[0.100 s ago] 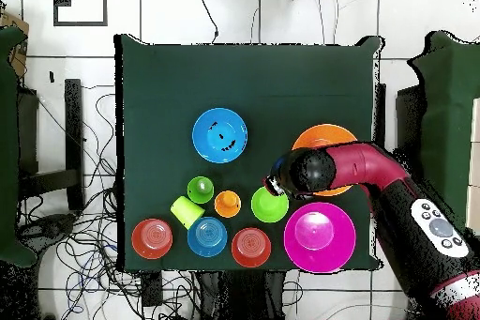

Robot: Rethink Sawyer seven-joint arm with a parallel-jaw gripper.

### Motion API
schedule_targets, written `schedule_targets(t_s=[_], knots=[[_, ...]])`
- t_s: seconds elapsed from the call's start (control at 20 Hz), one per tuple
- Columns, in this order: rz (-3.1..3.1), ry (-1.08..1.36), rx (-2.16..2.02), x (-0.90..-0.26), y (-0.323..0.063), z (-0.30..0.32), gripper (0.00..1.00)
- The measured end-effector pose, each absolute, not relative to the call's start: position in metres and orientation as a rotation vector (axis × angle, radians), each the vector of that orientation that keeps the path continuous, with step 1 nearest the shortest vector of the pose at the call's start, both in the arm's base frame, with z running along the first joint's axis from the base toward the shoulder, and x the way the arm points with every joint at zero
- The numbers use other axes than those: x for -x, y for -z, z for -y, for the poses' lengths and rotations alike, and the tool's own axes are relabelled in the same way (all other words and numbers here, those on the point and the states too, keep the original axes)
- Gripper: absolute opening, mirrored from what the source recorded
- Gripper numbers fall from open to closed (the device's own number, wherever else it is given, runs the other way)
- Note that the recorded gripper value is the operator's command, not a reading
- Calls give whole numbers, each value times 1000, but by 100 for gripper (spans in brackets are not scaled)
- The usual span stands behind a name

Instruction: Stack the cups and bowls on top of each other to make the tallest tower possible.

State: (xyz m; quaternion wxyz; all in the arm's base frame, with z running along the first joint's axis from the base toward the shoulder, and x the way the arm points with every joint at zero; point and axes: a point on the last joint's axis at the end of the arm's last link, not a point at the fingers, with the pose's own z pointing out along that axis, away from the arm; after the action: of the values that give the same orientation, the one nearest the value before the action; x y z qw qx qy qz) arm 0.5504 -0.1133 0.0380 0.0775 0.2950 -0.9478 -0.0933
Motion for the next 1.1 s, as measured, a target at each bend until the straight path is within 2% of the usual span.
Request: schedule_targets(t_s=[0.5, 0.8, 1.1], knots=[[2796, 240, -891, -534, -49, 106, 100], [2735, 178, -1061, -530, -71, 55, 100], [2664, 169, -1308, -538, -74, 14, 100]])
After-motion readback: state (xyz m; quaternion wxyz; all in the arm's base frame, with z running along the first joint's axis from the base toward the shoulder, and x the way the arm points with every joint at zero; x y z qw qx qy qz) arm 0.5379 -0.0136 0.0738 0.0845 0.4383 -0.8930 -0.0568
